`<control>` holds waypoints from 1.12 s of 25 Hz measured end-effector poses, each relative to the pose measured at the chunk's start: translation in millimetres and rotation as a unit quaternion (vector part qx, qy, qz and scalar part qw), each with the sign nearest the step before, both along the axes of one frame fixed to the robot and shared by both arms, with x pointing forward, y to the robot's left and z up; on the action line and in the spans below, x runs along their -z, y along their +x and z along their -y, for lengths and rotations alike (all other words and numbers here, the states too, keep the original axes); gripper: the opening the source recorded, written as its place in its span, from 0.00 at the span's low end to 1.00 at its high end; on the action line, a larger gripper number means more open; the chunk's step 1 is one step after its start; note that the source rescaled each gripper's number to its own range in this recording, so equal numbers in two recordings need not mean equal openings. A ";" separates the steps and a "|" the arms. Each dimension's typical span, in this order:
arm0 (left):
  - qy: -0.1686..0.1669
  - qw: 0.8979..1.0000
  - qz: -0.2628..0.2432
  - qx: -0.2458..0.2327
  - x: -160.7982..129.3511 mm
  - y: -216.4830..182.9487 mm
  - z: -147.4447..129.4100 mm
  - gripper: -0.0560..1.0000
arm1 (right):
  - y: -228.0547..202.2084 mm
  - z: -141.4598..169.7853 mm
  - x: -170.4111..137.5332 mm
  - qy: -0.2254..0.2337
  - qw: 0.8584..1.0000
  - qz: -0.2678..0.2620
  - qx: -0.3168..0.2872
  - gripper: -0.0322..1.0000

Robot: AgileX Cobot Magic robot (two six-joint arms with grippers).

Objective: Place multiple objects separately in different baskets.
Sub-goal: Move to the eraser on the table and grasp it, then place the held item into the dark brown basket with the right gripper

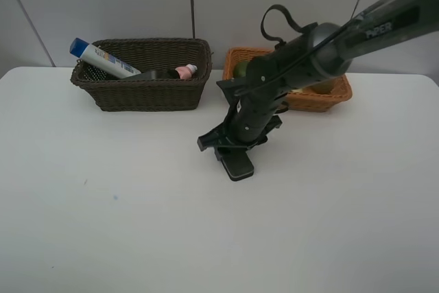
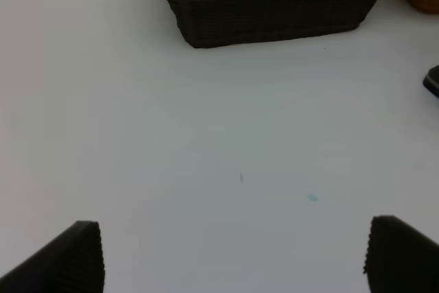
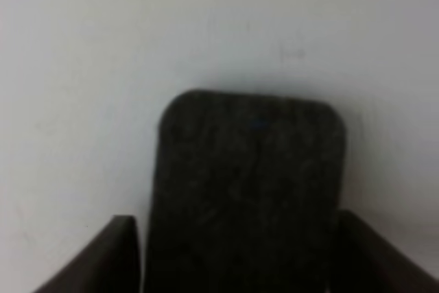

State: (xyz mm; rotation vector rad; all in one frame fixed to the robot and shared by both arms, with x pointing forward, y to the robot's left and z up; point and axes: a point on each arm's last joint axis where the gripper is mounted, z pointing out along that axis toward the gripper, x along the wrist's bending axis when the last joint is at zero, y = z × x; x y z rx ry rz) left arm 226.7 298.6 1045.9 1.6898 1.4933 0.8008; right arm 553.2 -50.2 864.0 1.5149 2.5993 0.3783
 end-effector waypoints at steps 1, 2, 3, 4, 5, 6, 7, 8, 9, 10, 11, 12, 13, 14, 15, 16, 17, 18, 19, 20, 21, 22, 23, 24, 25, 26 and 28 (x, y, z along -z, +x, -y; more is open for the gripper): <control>0.000 1.000 0.000 0.000 0.0 0.0 0.0 1.00 | 0.0 0.1 0.0 -0.001 1.000 0.000 0.000 0.30; 0.000 1.000 0.000 0.000 0.0 0.0 0.0 1.00 | -0.1 0.2 0.1 -0.001 1.000 -0.001 0.000 0.30; 0.000 1.000 0.000 0.000 0.0 0.0 0.0 1.00 | -0.3 0.3 -1.3 -0.001 1.000 -0.001 0.000 0.30; 0.000 1.000 0.000 0.000 0.0 0.0 0.0 1.00 | -0.5 0.5 -3.0 -0.001 1.000 -0.001 0.000 0.30; 0.000 1.000 0.000 0.000 0.0 0.0 0.0 1.00 | -1.7 1.5 -5.7 -0.005 1.000 -0.005 0.000 0.30; 0.000 1.000 0.000 0.000 0.0 0.0 0.0 1.00 | -3.7 3.1 -10.3 -0.008 1.000 -0.009 0.001 0.30; 0.000 1.000 0.000 0.000 0.0 0.0 0.0 1.00 | -4.9 4.2 -17.6 -0.007 1.000 -0.006 0.000 0.30; 0.000 1.000 0.000 0.000 0.0 0.0 0.0 1.00 | -5.2 4.9 -26.8 -0.003 1.000 0.002 -0.002 0.30; 0.000 1.000 0.000 0.000 0.0 0.0 0.0 1.00 | -4.6 4.6 -41.8 0.009 1.000 0.020 -0.003 0.30; 0.000 1.000 0.000 0.000 0.0 0.0 0.0 1.00 | -3.9 4.0 -59.2 0.028 0.999 0.045 -0.004 0.30; 0.000 1.000 0.000 0.000 0.0 0.0 0.0 1.00 | -3.5 3.7 -78.2 0.050 0.996 0.073 -0.005 0.30; 0.000 1.000 0.000 0.000 0.0 0.0 0.0 1.00 | -2.3 2.6 -93.9 0.074 0.992 0.103 -0.005 0.30; 0.000 1.000 0.000 0.000 0.0 0.0 0.0 1.00 | -0.9 1.3 -111.9 0.104 0.985 0.140 -0.006 0.30; 0.000 1.000 0.000 0.000 0.0 0.0 0.0 1.00 | 0.2 0.2 -127.4 0.131 0.976 0.174 -0.006 0.30; 0.000 1.000 0.000 0.000 0.0 0.0 0.0 1.00 | 2.7 -2.2 -140.1 0.162 0.964 0.211 -0.007 0.30; 0.000 1.000 0.000 0.000 0.0 0.0 0.0 1.00 | 5.7 -5.0 -152.3 0.195 0.948 0.251 -0.008 0.30; 0.000 1.000 0.000 0.000 0.0 0.0 0.0 1.00 | 9.1 -8.1 -162.0 0.228 0.930 0.289 -0.008 0.30; 0.000 1.000 0.000 0.000 0.0 0.0 0.0 1.00 | 12.1 -10.8 -167.7 0.253 0.914 0.318 -0.008 0.30; 0.000 1.000 0.000 0.000 0.0 0.0 0.0 1.00 | 15.8 -14.2 -173.9 0.283 0.891 0.354 -0.008 0.30; 0.000 1.000 0.000 0.000 0.0 0.0 0.0 1.00 | 19.9 -17.7 -176.6 0.310 0.869 0.385 -0.008 0.30; 0.000 1.000 0.000 0.000 0.0 0.0 0.0 1.00 | 24.0 -21.2 -176.6 0.335 0.847 0.413 -0.007 0.30; 0.000 1.000 0.000 0.000 0.0 0.0 0.0 1.00 | 27.7 -24.2 -173.8 0.353 0.829 0.434 -0.007 0.30; 0.000 1.000 0.000 0.000 0.0 0.0 0.0 1.00 | 32.1 -27.8 -167.2 0.371 0.809 0.456 -0.007 0.30; 0.000 1.000 0.000 0.000 0.0 0.0 0.0 1.00 | 36.6 -31.4 -157.3 0.386 0.792 0.473 -0.006 0.30; 0.000 1.000 0.000 0.000 0.0 0.0 0.0 1.00 | 41.6 -35.4 -143.3 0.392 0.785 0.480 -0.006 0.30; 0.000 1.000 0.000 0.000 0.0 0.0 0.0 1.00 | 46.6 -39.4 -134.2 0.400 0.775 0.489 -0.006 0.30; 0.000 1.000 0.000 0.000 0.0 0.0 0.0 1.00 | 59.0 -49.3 -109.3 0.402 0.774 0.489 -0.005 0.30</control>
